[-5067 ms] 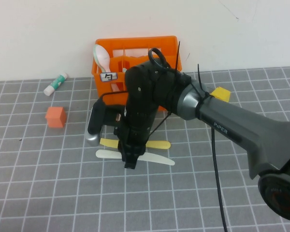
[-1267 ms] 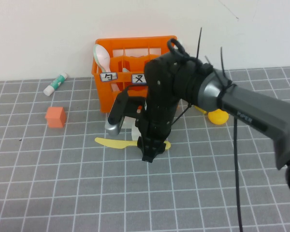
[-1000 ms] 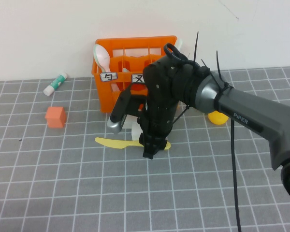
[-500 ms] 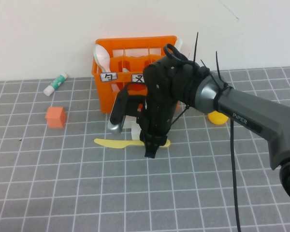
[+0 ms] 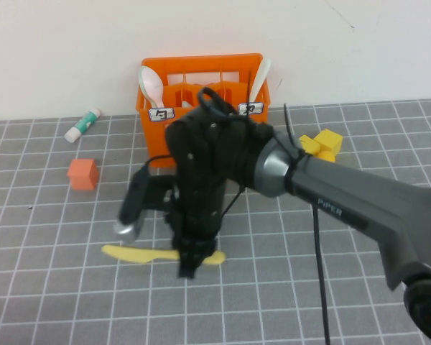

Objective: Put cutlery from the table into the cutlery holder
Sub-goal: Pick up the knife, then place the knife on the box

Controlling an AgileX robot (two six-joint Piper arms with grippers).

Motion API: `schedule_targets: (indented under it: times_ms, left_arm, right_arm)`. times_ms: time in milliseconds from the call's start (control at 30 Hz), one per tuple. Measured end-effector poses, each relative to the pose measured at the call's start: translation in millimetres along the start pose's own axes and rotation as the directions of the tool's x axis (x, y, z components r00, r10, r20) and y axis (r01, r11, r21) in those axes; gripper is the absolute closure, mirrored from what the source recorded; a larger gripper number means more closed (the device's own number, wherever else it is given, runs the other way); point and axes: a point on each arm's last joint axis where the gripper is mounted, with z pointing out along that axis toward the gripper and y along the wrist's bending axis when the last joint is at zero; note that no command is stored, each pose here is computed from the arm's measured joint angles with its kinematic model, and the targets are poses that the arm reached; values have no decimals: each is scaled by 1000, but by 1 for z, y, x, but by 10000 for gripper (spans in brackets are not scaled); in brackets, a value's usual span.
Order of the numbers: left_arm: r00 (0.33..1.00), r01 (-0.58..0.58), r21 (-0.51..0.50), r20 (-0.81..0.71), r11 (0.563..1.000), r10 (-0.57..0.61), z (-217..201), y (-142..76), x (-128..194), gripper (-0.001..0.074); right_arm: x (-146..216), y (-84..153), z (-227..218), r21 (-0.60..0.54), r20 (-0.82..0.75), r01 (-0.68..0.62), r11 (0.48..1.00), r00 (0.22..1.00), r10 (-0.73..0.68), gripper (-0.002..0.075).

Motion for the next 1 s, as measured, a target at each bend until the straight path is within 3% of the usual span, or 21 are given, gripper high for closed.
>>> schedule_targets:
  times_ms: [100, 233, 467, 667, 800, 1000]
  left_arm:
    - [1000, 0, 0, 0, 1000, 0, 0, 0, 0, 736]
    - [1000, 0, 0, 0, 1000, 0, 0, 0, 0, 736]
    - [1000, 0, 0, 0, 1000, 0, 0, 0, 0, 736]
    - [1000, 0, 0, 0, 1000, 0, 0, 0, 0, 736]
    - [1000, 0, 0, 0, 1000, 0, 0, 0, 0, 736]
    - [1000, 0, 0, 0, 1000, 0, 0, 0, 0, 736]
  right_arm:
    - [-12, 18, -9, -39, 52, -27, 999, 998, 29, 549]
    - [-30, 31, -29, 3, 198, -74, 997, 978, 72, 549]
    - [-42, 37, -54, 83, 505, -224, 971, 849, 153, 550]
    - [-21, 42, -54, 31, 802, -447, 894, 545, 245, 550]
    - [11, 46, -50, 32, 938, -587, 809, 298, 179, 550]
    - [43, 18, -67, 54, 989, -699, 713, 138, 60, 550]
